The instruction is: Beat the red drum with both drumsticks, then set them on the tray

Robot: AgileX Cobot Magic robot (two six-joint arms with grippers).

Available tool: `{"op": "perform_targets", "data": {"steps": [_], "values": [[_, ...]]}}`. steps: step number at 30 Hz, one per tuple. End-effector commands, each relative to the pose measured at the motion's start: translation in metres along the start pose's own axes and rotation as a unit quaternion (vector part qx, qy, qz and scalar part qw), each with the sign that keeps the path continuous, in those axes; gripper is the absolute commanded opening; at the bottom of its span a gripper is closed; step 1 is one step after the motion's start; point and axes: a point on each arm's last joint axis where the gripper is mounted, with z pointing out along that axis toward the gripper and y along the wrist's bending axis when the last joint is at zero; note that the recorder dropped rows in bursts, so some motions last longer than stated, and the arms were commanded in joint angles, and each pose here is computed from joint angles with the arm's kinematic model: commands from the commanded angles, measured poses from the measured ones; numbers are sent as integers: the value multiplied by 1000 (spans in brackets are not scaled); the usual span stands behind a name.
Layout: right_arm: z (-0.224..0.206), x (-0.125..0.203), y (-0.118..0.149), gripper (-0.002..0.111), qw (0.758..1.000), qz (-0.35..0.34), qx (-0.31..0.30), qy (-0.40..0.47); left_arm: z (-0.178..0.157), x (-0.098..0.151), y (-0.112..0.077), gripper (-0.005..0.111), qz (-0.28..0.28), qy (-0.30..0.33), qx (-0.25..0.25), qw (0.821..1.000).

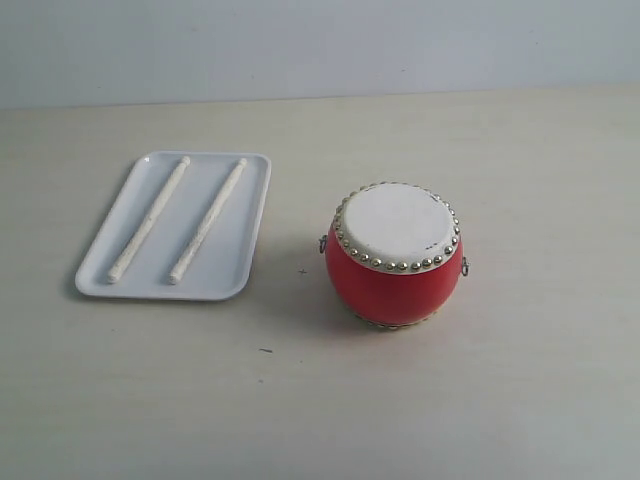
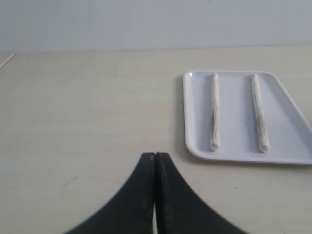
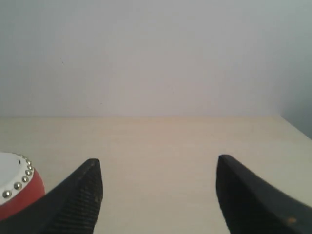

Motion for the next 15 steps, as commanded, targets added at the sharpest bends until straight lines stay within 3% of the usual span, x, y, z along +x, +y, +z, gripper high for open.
{"op": "perform_targets", "data": {"steps": [1, 8, 15], "values": [[-1, 8, -2, 63, 999, -3, 11, 38, 0, 0, 0, 0, -1, -4, 0, 1000], [-3, 19, -4, 63, 995, -2, 21, 95, 0, 0, 0, 0, -1, -4, 0, 1000], [-2, 18, -3, 63, 996, 2, 19, 92, 0, 0, 0, 0, -1, -4, 0, 1000]]}}
